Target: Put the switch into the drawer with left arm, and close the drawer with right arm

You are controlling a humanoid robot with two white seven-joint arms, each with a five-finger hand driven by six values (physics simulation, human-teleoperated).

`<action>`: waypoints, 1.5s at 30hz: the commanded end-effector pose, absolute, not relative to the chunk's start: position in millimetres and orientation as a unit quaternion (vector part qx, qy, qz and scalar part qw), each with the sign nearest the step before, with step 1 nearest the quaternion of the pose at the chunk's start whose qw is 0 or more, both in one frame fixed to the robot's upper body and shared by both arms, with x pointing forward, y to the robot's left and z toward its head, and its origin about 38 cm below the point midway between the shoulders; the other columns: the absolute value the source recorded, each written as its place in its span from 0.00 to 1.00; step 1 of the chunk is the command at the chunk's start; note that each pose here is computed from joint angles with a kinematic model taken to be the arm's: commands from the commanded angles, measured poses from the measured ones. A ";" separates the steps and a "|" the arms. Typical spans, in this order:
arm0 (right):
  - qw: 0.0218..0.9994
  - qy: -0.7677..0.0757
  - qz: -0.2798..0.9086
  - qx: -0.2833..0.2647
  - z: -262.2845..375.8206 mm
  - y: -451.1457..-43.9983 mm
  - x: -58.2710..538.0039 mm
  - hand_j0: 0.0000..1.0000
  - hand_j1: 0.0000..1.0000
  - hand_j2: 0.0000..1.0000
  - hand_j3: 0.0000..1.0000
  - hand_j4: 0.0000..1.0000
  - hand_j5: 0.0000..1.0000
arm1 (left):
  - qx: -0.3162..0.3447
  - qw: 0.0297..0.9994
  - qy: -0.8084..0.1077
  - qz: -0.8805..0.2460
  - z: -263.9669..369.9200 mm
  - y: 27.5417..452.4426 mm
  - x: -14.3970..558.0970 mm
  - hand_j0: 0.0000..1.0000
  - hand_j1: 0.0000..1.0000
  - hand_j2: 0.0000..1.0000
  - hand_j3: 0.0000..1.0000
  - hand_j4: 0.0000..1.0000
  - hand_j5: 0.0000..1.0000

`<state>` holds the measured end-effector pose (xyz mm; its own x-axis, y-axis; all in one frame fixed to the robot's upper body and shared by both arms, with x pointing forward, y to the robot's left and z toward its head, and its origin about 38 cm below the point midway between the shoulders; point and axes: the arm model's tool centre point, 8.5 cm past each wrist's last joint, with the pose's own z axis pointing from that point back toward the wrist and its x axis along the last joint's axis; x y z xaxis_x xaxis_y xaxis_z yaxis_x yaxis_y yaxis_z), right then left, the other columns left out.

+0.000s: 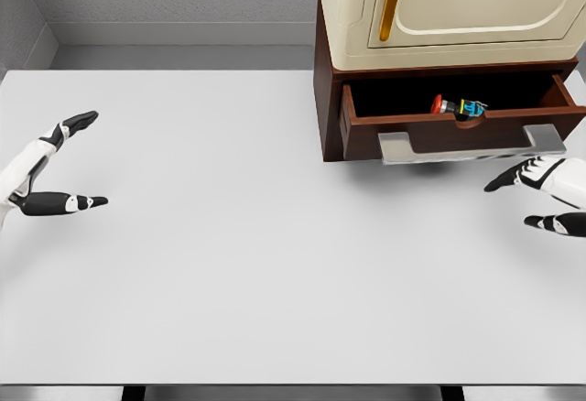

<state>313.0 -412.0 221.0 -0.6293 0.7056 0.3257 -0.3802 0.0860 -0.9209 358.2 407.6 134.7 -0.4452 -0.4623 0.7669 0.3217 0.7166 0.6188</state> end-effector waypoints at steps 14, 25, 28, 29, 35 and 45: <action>0.422 -0.626 0.638 -0.153 213.1 -420.6 323.6 0.77 0.77 0.77 0.77 0.77 0.77 | 0.046 0.527 -0.764 -0.369 133.9 409.7 357.6 1.00 1.00 1.00 1.00 1.00 1.00; 0.408 -0.647 0.630 -0.136 207.8 -399.0 337.0 0.77 0.77 0.77 0.77 0.77 0.77 | 0.055 0.537 -0.762 -0.357 131.2 420.6 355.5 1.00 1.00 1.00 1.00 1.00 1.00; 0.409 -0.643 0.633 -0.136 208.6 -400.6 336.0 0.77 0.77 0.77 0.77 0.77 0.77 | 0.055 0.537 -0.762 -0.357 131.2 420.6 355.5 1.00 1.00 1.00 1.00 1.00 1.00; 0.409 -0.644 0.632 -0.136 208.6 -400.7 336.4 0.76 0.76 0.76 0.76 0.76 0.76 | 0.055 0.537 -0.762 -0.357 131.2 420.6 355.5 1.00 1.00 1.00 1.00 1.00 1.00; 0.415 -0.641 0.630 -0.139 202.0 -402.9 337.8 0.73 0.73 0.73 0.73 0.73 0.73 | 0.054 0.537 -0.762 -0.358 130.9 420.2 355.6 1.00 1.00 1.00 1.00 1.00 1.00; 0.422 -0.638 0.628 -0.144 191.5 -404.0 344.3 0.76 0.76 0.76 0.76 0.76 0.76 | 0.055 0.537 -0.762 -0.358 131.2 420.8 355.9 1.00 1.00 1.00 1.00 1.00 1.00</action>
